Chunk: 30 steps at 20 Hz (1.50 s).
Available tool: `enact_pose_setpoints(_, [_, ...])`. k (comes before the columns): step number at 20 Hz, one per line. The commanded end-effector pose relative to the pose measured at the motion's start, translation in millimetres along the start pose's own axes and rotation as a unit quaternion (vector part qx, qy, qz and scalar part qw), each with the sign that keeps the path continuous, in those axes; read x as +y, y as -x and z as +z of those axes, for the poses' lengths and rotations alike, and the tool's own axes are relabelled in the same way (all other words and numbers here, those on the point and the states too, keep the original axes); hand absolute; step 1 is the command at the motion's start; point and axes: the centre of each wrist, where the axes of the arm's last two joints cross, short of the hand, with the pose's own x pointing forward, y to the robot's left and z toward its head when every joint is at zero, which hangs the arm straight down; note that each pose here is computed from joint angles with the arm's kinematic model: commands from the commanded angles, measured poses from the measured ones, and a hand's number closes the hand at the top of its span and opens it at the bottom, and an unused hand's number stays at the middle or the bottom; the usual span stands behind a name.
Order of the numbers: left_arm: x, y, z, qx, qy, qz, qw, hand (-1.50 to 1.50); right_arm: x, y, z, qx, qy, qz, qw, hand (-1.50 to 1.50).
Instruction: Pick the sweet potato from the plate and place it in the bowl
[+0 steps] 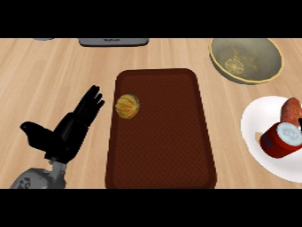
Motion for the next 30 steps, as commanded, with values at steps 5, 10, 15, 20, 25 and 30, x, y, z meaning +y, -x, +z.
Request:
enact_pose_setpoints(5, [-3.8, 11.3, -5.0, -0.001, 0.02, 0.0, 0.9998, 0.0, -32.0, 0.9, -7.9, 0.061, -0.039, 0.234, 0.97, -1.5])
enact_pose_setpoints(10, [-3.3, 7.6, -10.5, 0.003, 0.025, 0.0, 0.9997, 0.0, -32.4, -59.8, -30.4, 0.154, -0.079, 0.288, 0.942, -1.5])
enact_pose_setpoints(15, [-12.5, 7.3, -10.3, 0.002, 0.034, 0.005, 0.9994, 0.0, -25.6, -131.4, -61.1, 0.232, -0.131, 0.299, 0.916, -1.5])
enact_pose_setpoints(20, [4.4, 8.8, -4.8, -0.002, 0.034, 0.002, 0.9994, 0.0, 5.9, -137.3, -67.7, 0.296, -0.16, 0.301, 0.892, -1.5])
enact_pose_setpoints(25, [-9.0, 11.1, -3.4, -0.001, 0.022, 0.01, 0.9997, 0.0, 14.0, -109.0, -82.0, 0.341, -0.169, 0.317, 0.869, -1.5])
enact_pose_setpoints(30, [-12.2, -9.0, -2.8, -0.006, 0.026, 0.012, 0.9996, 0.0, 29.9, -88.0, -78.4, 0.371, -0.202, 0.323, 0.847, -1.5])
